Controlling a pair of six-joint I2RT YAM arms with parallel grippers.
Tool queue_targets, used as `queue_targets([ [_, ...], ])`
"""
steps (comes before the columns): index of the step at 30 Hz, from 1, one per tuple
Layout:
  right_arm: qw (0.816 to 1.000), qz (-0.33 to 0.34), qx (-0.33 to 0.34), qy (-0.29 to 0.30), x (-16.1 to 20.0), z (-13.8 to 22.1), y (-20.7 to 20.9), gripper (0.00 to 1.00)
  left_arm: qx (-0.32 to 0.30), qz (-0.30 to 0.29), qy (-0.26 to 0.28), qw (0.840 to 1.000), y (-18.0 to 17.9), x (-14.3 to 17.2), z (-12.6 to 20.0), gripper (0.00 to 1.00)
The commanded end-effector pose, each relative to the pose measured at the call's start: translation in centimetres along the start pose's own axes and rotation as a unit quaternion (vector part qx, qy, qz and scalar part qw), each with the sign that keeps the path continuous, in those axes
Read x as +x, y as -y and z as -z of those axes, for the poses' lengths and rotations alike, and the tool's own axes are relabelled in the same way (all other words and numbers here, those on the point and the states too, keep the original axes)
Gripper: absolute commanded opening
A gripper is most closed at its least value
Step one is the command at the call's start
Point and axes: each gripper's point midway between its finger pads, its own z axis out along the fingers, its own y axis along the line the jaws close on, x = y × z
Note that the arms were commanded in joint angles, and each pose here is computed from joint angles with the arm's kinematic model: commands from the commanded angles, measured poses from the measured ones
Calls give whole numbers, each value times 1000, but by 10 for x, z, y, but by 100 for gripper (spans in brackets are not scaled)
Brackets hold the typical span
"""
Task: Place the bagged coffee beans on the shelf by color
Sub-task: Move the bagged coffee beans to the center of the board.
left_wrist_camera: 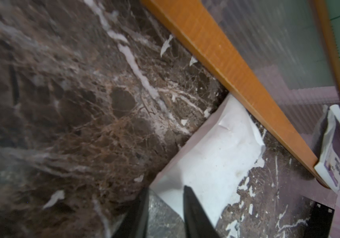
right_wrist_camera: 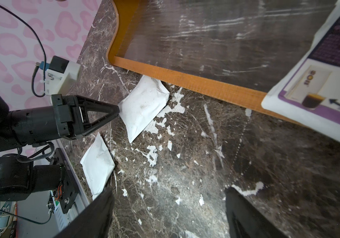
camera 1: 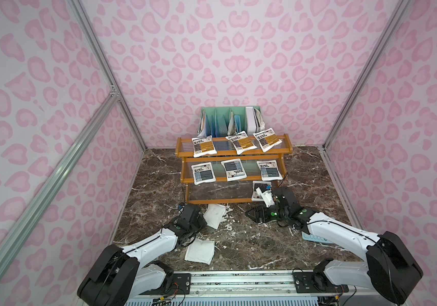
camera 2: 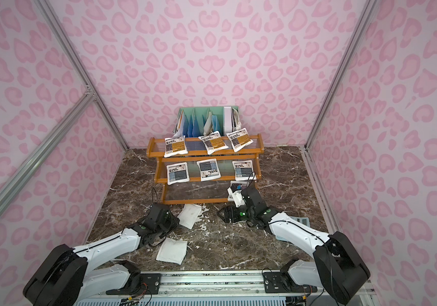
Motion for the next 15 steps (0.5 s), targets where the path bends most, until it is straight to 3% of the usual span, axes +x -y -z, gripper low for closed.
queue_targets([
  [1,1000,4,1,-3,1,1,1,86,-54,-26,-59,996,-21,21,-1,3],
  [7,1000,8,-5,-5,3,2,-1,86,-47,-35,-71,996,-12,21,-1,0],
  [15,999,23,-29,-10,6,-7,-14,86,-39,-31,-58,997,-14,19,30,0],
])
